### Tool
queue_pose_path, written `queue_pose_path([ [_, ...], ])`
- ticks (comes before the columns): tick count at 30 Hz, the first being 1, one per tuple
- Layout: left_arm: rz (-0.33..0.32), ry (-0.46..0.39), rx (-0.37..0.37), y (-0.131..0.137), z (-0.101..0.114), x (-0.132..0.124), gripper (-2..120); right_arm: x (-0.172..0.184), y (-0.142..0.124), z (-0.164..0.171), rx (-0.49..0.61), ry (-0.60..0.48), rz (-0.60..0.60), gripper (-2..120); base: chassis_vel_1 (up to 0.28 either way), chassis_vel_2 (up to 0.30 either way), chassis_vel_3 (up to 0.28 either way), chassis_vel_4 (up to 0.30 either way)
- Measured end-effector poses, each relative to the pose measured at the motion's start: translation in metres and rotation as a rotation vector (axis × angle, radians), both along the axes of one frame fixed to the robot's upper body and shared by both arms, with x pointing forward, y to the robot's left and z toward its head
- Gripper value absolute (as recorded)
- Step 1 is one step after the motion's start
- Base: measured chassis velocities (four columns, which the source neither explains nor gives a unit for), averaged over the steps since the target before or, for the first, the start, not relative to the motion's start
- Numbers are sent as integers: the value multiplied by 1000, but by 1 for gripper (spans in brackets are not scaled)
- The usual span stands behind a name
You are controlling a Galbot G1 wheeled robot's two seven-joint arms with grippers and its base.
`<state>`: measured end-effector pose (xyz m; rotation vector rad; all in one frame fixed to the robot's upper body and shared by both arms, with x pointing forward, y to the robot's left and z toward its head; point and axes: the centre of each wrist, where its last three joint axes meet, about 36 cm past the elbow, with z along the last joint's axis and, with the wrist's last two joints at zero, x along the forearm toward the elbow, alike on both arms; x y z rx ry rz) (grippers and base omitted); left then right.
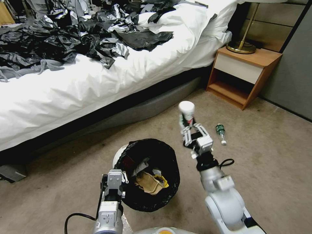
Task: Pick up the trash bin, then pick up the garbage from the floor and place it into the trash bin.
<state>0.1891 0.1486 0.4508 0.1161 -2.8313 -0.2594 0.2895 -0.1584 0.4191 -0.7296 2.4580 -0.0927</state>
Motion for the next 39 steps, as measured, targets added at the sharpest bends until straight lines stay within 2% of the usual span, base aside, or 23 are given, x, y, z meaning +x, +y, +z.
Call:
queue_pose_path([
  [7,-2,-1,0,1,0,0,0,-32,6,-19,-48,48,120,9,0,0,0,0],
  [9,-1,-2,-2,1,1,1,0,-41,6,-36,-87,74,154,9,0,0,0,0],
  [15,-1,-2,-4,1,1,1,0,-49,3,-71,-134,138,169,9,0,0,0,0],
  [20,-2,-4,-5,1,1,1,0,-43,5,-82,-133,178,140,8,0,0,0,0],
  [23,-2,-4,-6,1,1,1,0,-40,6,-85,-127,197,126,14,0,0,0,0],
  [26,-3,-6,-8,0,2,2,0,-38,10,-87,-124,216,124,30,0,0,0,0],
  [27,-3,-6,-8,0,2,2,0,-38,10,-87,-124,216,124,30,0,0,0,0],
  [30,-3,-6,-9,0,2,2,0,-38,13,-86,-123,222,128,45,0,0,0,0],
  [33,-3,-6,-9,0,2,2,0,-37,13,-85,-124,222,127,52,0,0,0,0],
  [36,-3,-6,-11,0,2,2,0,-35,13,-83,-125,219,126,68,0,0,0,0],
  [39,-3,-6,-11,0,2,2,0,-35,13,-82,-124,217,126,74,0,0,0,0],
])
